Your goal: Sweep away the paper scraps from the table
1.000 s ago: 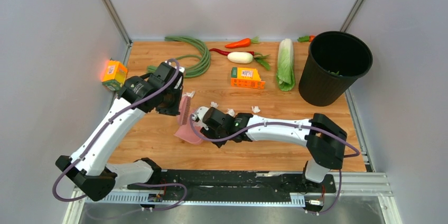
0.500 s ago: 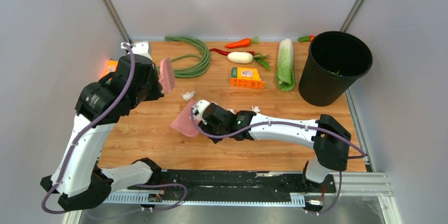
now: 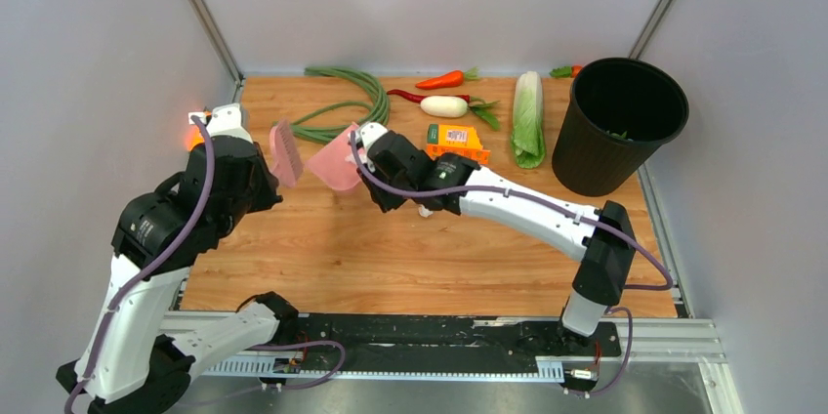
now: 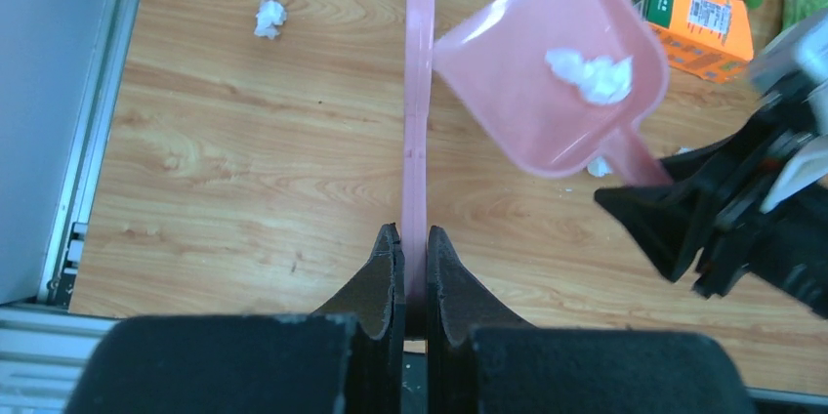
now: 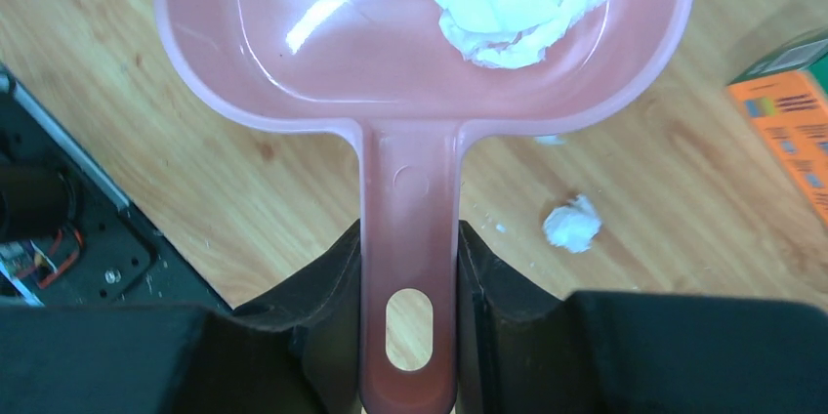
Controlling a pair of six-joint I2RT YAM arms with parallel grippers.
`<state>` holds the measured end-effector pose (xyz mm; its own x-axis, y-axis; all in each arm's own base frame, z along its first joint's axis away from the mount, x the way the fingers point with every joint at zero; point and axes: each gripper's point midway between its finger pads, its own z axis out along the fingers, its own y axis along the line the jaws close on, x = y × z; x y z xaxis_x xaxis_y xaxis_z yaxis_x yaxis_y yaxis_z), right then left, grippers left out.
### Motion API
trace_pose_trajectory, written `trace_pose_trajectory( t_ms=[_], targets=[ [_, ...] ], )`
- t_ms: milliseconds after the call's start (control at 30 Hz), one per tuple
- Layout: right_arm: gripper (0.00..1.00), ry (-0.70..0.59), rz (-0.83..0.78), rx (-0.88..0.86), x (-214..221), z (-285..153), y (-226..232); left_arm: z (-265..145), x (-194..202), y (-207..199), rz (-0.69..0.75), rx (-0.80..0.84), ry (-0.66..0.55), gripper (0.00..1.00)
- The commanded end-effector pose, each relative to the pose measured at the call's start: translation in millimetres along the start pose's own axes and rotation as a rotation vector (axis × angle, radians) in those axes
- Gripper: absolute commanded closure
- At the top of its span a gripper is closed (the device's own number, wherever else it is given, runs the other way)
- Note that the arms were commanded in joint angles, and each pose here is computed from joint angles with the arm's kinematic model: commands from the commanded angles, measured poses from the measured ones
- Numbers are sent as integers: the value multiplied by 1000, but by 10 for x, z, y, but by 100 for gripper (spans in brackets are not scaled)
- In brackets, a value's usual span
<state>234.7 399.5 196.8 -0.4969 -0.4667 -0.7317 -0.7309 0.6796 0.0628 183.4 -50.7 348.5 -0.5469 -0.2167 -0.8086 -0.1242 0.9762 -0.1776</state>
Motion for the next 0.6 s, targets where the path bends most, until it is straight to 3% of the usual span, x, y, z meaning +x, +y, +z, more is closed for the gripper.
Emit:
trace_pose_trajectory(
  t_ms=[0, 567],
  targets=[
    [100, -11, 58, 70, -315, -163, -234, -111, 356, 304, 53, -84, 118, 100],
    [100, -19, 235, 266, -508, -556, -1248, -50, 418, 163, 52, -25, 147, 100]
  ],
)
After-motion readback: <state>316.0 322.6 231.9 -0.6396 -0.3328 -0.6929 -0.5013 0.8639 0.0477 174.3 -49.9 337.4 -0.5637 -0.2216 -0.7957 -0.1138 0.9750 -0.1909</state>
